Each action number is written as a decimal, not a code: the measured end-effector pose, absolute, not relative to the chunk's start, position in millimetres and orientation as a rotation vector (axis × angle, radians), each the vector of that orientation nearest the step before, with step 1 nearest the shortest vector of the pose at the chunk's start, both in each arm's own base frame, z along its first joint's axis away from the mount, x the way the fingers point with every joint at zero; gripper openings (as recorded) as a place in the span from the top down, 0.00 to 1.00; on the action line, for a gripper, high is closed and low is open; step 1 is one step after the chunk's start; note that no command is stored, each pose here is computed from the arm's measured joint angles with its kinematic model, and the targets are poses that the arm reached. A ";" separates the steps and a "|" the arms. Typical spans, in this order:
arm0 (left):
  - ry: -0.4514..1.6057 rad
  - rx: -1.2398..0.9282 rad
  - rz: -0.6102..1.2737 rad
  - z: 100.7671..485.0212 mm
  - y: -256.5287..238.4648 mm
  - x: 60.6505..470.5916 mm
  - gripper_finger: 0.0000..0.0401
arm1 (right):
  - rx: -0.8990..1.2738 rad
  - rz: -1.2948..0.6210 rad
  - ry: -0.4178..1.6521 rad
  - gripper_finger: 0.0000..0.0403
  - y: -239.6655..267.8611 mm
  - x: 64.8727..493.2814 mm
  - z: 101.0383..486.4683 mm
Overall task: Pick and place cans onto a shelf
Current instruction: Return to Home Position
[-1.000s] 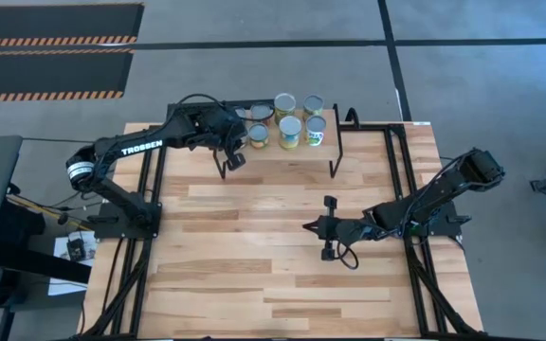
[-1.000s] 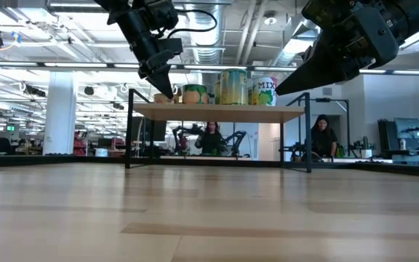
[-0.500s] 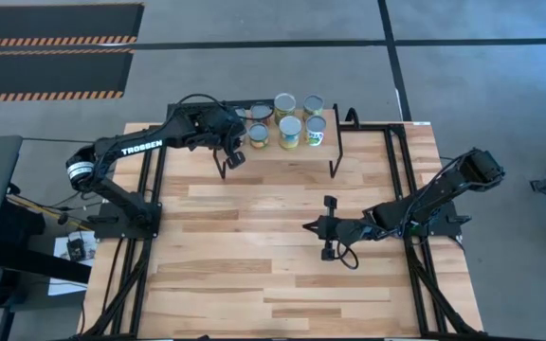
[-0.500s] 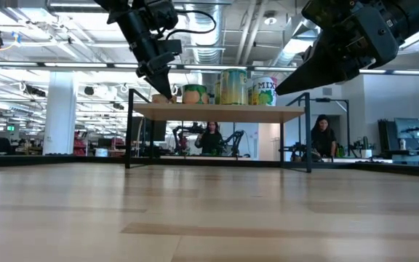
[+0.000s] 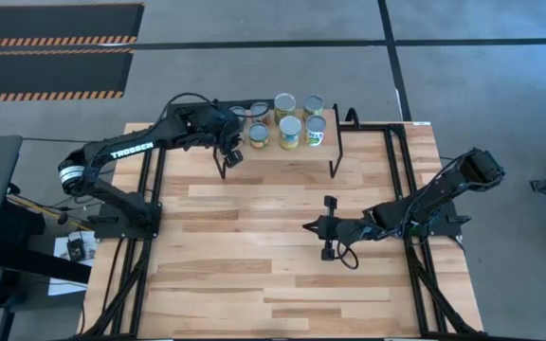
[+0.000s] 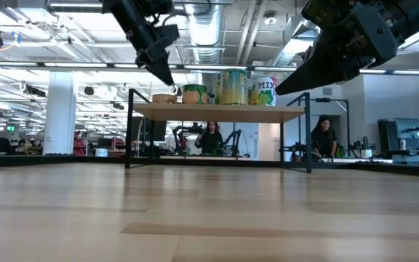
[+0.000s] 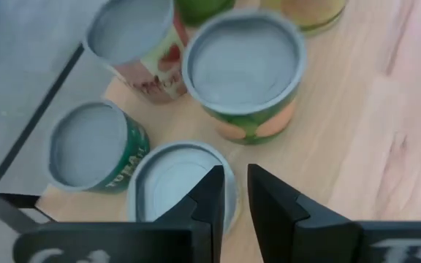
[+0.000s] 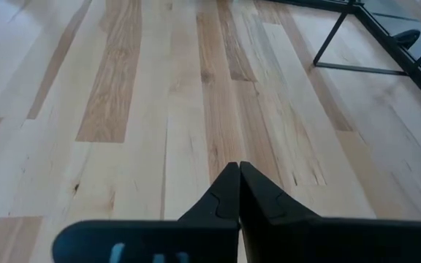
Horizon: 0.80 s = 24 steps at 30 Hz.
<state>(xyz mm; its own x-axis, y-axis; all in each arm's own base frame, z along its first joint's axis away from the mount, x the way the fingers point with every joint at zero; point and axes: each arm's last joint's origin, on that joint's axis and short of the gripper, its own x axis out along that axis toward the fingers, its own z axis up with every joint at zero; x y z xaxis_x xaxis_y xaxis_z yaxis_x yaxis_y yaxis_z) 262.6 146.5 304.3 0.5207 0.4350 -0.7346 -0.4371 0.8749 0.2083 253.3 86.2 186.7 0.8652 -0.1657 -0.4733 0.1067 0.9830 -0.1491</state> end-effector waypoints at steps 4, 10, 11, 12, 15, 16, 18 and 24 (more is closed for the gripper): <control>0.817 0.016 0.472 319.0 130.9 258.5 0.87 | -0.128 -0.142 0.506 0.97 86.2 253.3 186.7; 0.585 0.093 0.285 314.0 90.8 257.7 0.93 | -0.156 -0.127 0.389 0.98 84.7 253.0 185.0; 0.538 0.097 0.258 310.6 83.9 257.2 0.95 | -0.162 -0.126 0.358 0.98 83.3 251.9 181.4; 0.492 0.103 0.231 306.5 76.5 256.5 0.96 | -0.169 -0.121 0.334 0.98 81.7 249.2 177.4; 0.388 0.129 0.161 291.3 55.7 252.4 0.99 | -0.166 -0.104 0.262 0.98 76.0 240.9 170.1; 0.361 0.146 0.140 286.2 49.5 250.3 0.99 | -0.162 -0.103 0.243 0.98 74.0 238.0 168.4; 0.304 0.176 0.103 276.7 38.3 246.1 0.99 | -0.161 -0.084 0.213 0.98 69.0 228.9 166.7; 0.205 0.160 0.045 242.6 18.7 226.0 0.99 | -0.167 -0.085 0.164 0.98 56.4 211.0 175.2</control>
